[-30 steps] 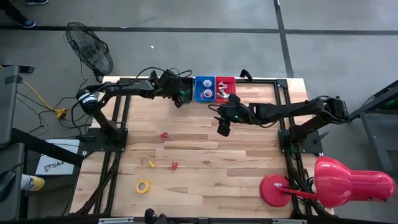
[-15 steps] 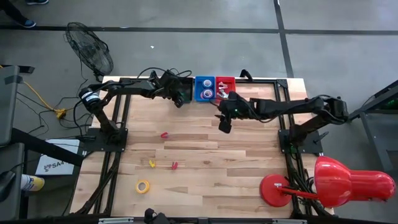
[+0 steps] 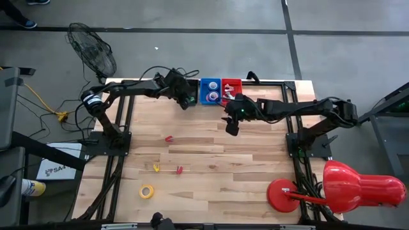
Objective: Pick and place Stapler, Stapler remover, tape
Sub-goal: Put the yellow tape into the blue bin
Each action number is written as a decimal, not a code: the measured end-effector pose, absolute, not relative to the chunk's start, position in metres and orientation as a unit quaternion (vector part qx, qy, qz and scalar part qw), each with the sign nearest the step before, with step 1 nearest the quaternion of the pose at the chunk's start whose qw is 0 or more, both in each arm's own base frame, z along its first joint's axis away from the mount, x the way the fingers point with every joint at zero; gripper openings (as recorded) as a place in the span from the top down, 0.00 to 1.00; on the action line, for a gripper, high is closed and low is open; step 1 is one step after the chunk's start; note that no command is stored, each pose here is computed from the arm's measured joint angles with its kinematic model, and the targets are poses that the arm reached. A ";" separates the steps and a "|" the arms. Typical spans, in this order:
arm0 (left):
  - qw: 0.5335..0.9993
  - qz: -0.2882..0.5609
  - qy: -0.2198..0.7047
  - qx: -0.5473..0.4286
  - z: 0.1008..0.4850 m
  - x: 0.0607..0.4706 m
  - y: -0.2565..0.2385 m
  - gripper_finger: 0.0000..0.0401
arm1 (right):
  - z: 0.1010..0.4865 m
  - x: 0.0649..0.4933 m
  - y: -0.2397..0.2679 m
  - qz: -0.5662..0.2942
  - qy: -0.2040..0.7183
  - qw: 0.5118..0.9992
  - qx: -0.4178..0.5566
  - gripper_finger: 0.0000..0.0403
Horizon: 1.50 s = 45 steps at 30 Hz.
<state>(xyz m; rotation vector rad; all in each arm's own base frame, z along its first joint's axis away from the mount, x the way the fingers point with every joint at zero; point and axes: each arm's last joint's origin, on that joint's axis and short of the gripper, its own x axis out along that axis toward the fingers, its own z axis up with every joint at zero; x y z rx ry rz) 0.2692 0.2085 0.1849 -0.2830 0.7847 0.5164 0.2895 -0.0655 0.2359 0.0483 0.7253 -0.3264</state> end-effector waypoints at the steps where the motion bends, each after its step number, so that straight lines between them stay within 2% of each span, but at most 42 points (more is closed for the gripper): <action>1: 0.885 0.239 0.378 -0.130 0.190 0.270 0.208 0.57 | 0.236 0.289 -0.065 -0.157 0.354 0.922 0.024 0.56; 7: 0.874 0.174 0.441 -0.104 0.224 0.260 0.198 0.57 | 0.234 0.288 -0.064 -0.146 0.365 0.919 0.029 0.56; 13: 0.849 0.140 0.504 -0.079 0.263 0.236 0.158 0.57 | 0.234 0.288 -0.064 -0.146 0.366 0.919 0.029 0.56; 17: 0.833 0.158 0.524 -0.077 0.286 0.216 0.122 0.57 | 0.234 0.288 -0.064 -0.145 0.365 0.919 0.029 0.56; 23: 0.834 0.205 0.504 -0.094 0.314 0.194 0.071 0.57 | 0.234 0.288 -0.064 -0.139 0.366 0.920 0.016 0.56; 27: 0.826 0.205 0.517 -0.093 0.318 0.185 0.040 0.57 | 0.234 0.288 -0.064 -0.133 0.368 0.920 0.001 0.56; 35: 0.828 0.109 0.547 -0.052 0.315 0.183 -0.016 0.57 | 0.235 0.289 -0.064 -0.121 0.370 0.921 -0.030 0.56; 45: 0.830 0.054 0.550 -0.075 0.314 0.173 -0.068 0.57 | 0.235 0.289 -0.064 -0.112 0.371 0.921 -0.042 0.56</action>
